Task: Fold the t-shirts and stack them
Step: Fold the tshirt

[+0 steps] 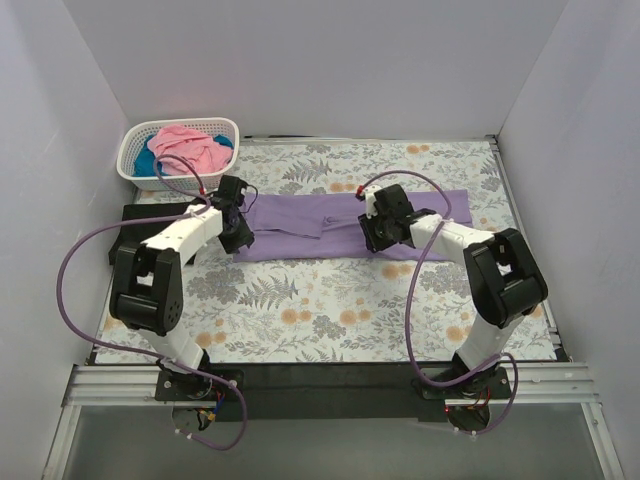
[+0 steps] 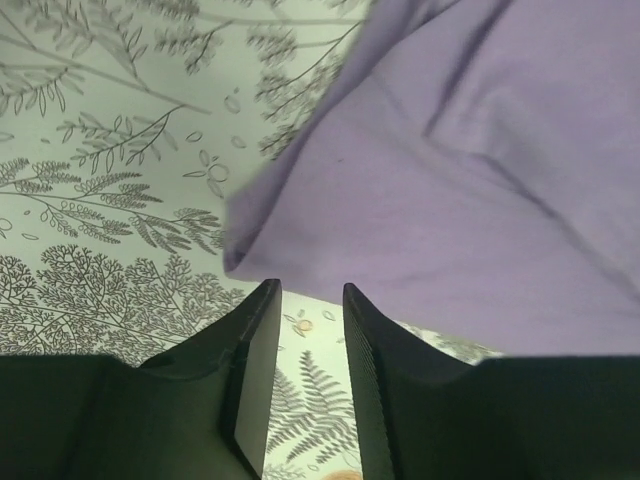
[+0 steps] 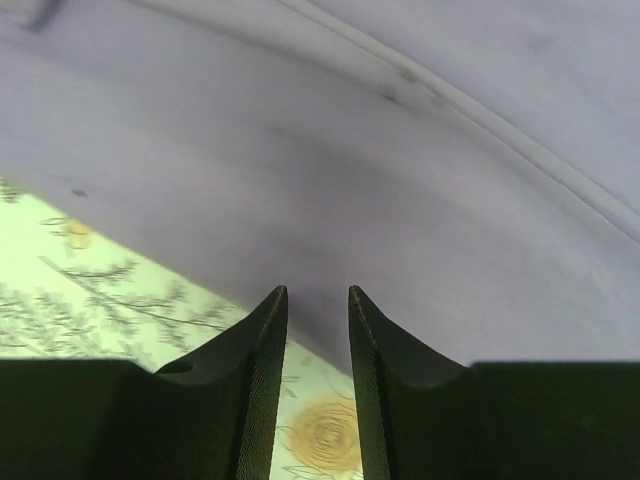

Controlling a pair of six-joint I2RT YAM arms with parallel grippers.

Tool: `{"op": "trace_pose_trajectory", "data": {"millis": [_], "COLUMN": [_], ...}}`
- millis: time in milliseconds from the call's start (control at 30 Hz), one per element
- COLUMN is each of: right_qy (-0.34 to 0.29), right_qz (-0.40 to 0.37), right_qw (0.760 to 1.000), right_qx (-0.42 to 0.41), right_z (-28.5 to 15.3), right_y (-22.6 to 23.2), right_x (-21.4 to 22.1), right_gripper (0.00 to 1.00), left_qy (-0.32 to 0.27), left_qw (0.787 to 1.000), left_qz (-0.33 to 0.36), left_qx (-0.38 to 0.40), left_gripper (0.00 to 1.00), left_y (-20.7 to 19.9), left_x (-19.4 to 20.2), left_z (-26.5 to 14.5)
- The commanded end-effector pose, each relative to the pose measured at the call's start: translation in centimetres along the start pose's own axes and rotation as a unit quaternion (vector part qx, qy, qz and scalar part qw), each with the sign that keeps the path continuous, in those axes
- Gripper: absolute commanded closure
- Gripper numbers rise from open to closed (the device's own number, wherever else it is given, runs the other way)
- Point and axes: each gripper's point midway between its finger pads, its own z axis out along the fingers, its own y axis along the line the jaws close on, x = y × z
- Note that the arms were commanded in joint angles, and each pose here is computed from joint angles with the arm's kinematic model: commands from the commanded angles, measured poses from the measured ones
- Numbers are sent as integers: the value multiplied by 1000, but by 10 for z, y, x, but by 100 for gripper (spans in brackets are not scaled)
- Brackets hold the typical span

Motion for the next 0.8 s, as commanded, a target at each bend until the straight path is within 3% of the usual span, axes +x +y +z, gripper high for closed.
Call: {"op": "trace_pose_trajectory", "data": {"millis": [0, 133, 400, 667, 767], "right_qy": [-2, 22, -2, -34, -48], "right_qz": [51, 110, 263, 273, 279], "right_qw": [998, 992, 960, 953, 943], "right_qx": [34, 51, 94, 125, 177], "right_z": [-12, -22, -53, -74, -85], "right_y": [-28, -49, -102, -111, -131], "right_x": [7, 41, 75, 68, 64], "right_gripper": [63, 64, 64, 64, 64], "left_qy": [-20, -8, 3, -3, -30], "left_qw": [1000, 998, 995, 996, 998], "left_qz": [-9, -6, -11, -22, -42], "left_qx": [-14, -55, -100, -82, -35], "left_gripper": [71, 75, 81, 81, 71], "left_y": [7, 24, 48, 37, 20], "left_x": [3, 13, 19, 7, -12], "left_z": [15, 34, 48, 36, 8]}}
